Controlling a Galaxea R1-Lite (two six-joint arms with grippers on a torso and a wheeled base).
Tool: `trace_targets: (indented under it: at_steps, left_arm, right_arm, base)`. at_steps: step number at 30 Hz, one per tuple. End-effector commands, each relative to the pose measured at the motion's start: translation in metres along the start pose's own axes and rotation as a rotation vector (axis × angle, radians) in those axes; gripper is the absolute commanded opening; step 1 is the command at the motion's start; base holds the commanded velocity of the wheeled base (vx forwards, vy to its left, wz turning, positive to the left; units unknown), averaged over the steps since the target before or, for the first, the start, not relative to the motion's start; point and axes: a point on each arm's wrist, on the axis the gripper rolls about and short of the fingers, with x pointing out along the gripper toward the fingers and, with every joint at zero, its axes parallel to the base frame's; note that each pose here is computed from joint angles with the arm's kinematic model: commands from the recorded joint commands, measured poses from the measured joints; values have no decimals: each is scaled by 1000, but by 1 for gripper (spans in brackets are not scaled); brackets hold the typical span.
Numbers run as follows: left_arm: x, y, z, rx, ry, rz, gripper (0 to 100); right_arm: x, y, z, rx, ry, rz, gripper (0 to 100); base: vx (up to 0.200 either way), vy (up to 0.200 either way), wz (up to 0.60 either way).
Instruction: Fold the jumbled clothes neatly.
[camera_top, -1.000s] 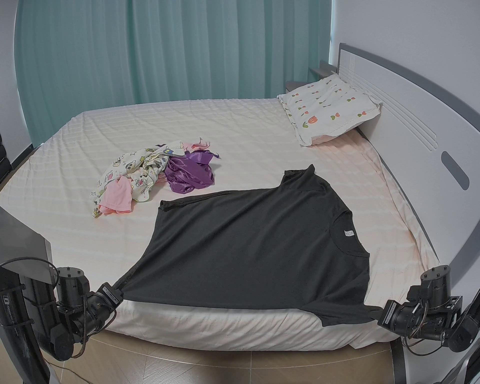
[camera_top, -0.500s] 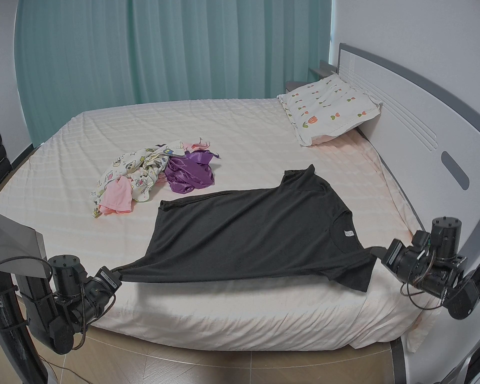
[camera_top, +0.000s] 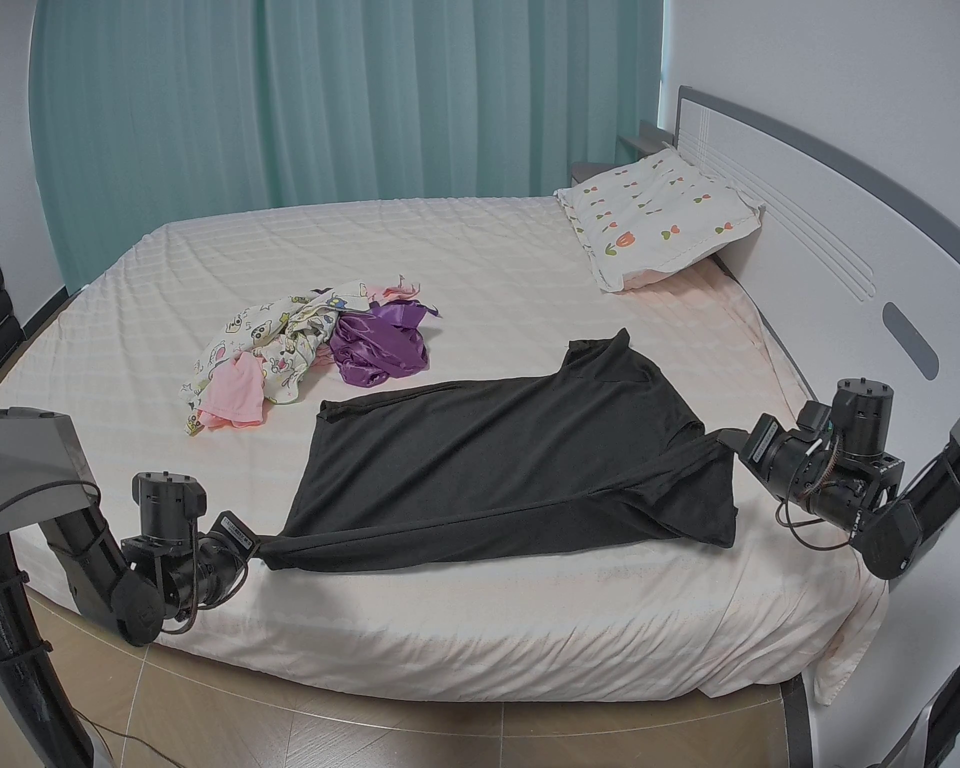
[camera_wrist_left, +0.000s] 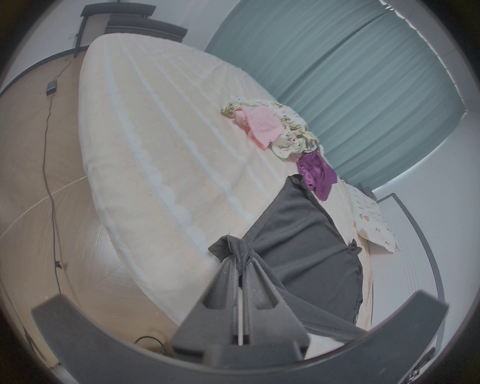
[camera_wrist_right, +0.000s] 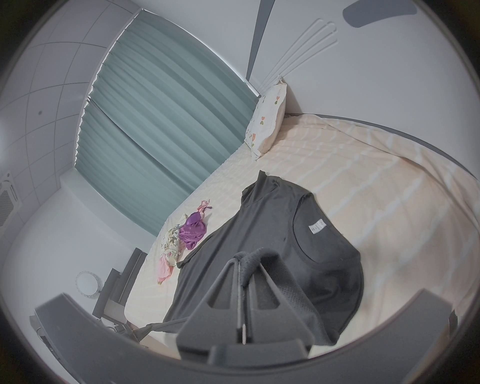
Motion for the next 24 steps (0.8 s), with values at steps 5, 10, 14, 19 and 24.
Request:
trace_targets:
  at_steps: [5, 10, 14, 19, 24]
  left_arm:
    - [19, -35, 25, -134, 35, -39, 0]
    - [26, -43, 31, -200, 34, -63, 0]
    - [29, -50, 35, -240, 38, -96, 0]
    - [37, -50, 34, -241, 64, -103, 0]
    - [53, -47, 31, -243, 74, -82, 0]
  right_arm:
    - [50, -13, -5, -9, 9, -17, 0]
    - [63, -22, -5, -2, 2, -36, 0]
    - [72, -29, -4, 4, -10, -54, 0]
    - [80, -35, -3, 14, -19, -59, 0]
    - [86, -39, -5, 15, -29, -51, 0]
  base:
    - [0, 0, 0]
    - [0, 0, 0]
    - [0, 0, 0]
    - [0, 0, 0]
    - [0, 0, 0]
